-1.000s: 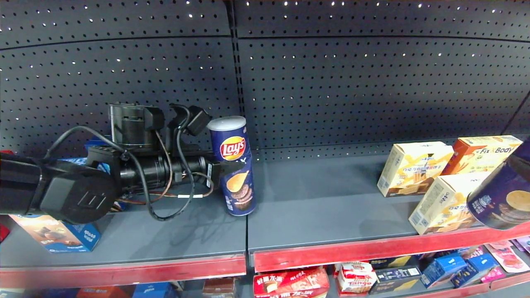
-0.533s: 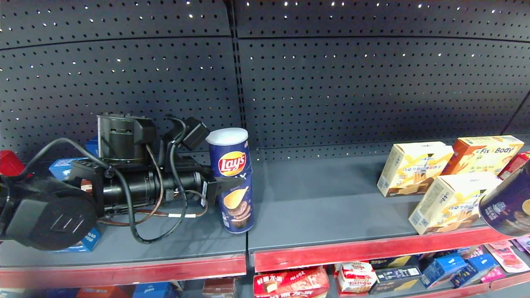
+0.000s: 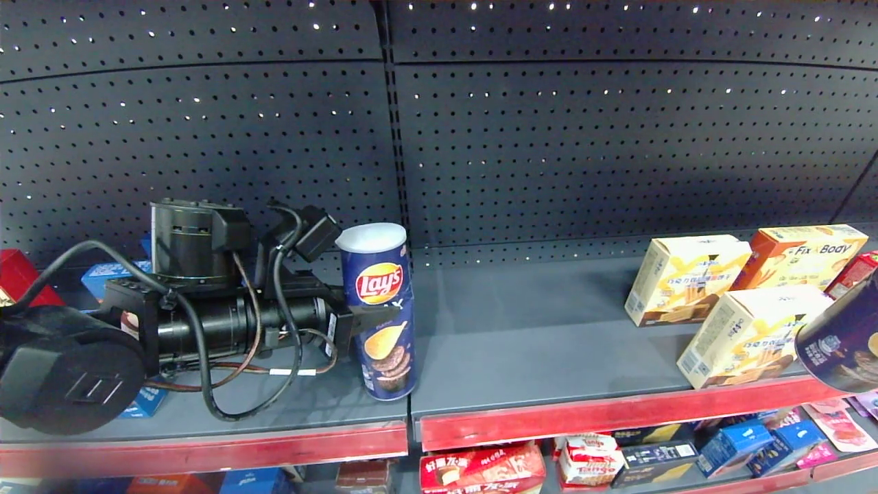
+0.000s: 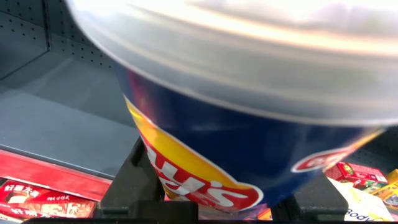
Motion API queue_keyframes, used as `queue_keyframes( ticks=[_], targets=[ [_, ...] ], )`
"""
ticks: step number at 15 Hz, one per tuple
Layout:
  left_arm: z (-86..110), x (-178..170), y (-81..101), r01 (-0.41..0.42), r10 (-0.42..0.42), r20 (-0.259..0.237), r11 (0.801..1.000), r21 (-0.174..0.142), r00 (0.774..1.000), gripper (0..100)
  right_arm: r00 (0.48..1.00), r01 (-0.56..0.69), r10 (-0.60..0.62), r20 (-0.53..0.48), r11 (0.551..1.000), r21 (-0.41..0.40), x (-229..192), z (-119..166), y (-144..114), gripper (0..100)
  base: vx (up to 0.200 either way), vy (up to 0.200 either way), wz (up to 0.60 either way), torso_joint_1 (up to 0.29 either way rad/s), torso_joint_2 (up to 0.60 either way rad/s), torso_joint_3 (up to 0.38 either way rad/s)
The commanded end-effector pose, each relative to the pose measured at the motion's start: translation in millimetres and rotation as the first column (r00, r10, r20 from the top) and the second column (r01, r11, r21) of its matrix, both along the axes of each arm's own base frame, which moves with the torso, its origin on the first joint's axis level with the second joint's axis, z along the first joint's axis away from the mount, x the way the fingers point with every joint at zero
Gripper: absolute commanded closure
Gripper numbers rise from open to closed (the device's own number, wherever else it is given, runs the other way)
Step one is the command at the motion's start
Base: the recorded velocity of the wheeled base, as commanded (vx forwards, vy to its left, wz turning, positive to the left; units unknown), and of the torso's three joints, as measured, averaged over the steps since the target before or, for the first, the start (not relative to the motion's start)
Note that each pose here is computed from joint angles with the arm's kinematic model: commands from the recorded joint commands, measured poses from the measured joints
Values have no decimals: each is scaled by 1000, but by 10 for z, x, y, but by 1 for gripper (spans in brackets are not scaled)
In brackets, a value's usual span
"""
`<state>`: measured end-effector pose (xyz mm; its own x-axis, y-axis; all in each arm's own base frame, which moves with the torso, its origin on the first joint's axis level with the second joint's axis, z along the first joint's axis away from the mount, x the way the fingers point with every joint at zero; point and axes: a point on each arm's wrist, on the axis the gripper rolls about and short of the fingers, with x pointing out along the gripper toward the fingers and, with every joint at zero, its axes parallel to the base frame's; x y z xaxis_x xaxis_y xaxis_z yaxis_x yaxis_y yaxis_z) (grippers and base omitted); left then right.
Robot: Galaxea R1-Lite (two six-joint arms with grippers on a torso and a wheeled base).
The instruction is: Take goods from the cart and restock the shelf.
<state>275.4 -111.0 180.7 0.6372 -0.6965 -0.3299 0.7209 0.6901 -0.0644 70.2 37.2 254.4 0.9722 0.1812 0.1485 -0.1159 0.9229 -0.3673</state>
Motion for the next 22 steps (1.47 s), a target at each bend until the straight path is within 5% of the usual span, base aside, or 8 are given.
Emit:
queue_keyframes(
  ticks=[1,18,19,22],
  targets=[
    [-3,26,-9,-1,1,1,1000,-2,1000,100,1000,-1,1,0,1000,0,3,2,3,100,0,0,0,0,0,0],
    [-15,249,-74,-7,7,8,1000,-10,1000,100,1000,3,-3,8,1000,-5,-3,30,-2,100,0,0,0,0,0,0],
    [-26,259,-78,-7,7,5,1000,-9,1000,0,1000,4,-4,9,1000,-7,-3,31,-2,100,0,0,0,0,0,0],
    [-11,265,-80,-8,8,9,1000,-12,1000,0,1000,4,-4,11,1000,-6,-4,36,-3,100,0,0,0,0,0,0]
  ],
)
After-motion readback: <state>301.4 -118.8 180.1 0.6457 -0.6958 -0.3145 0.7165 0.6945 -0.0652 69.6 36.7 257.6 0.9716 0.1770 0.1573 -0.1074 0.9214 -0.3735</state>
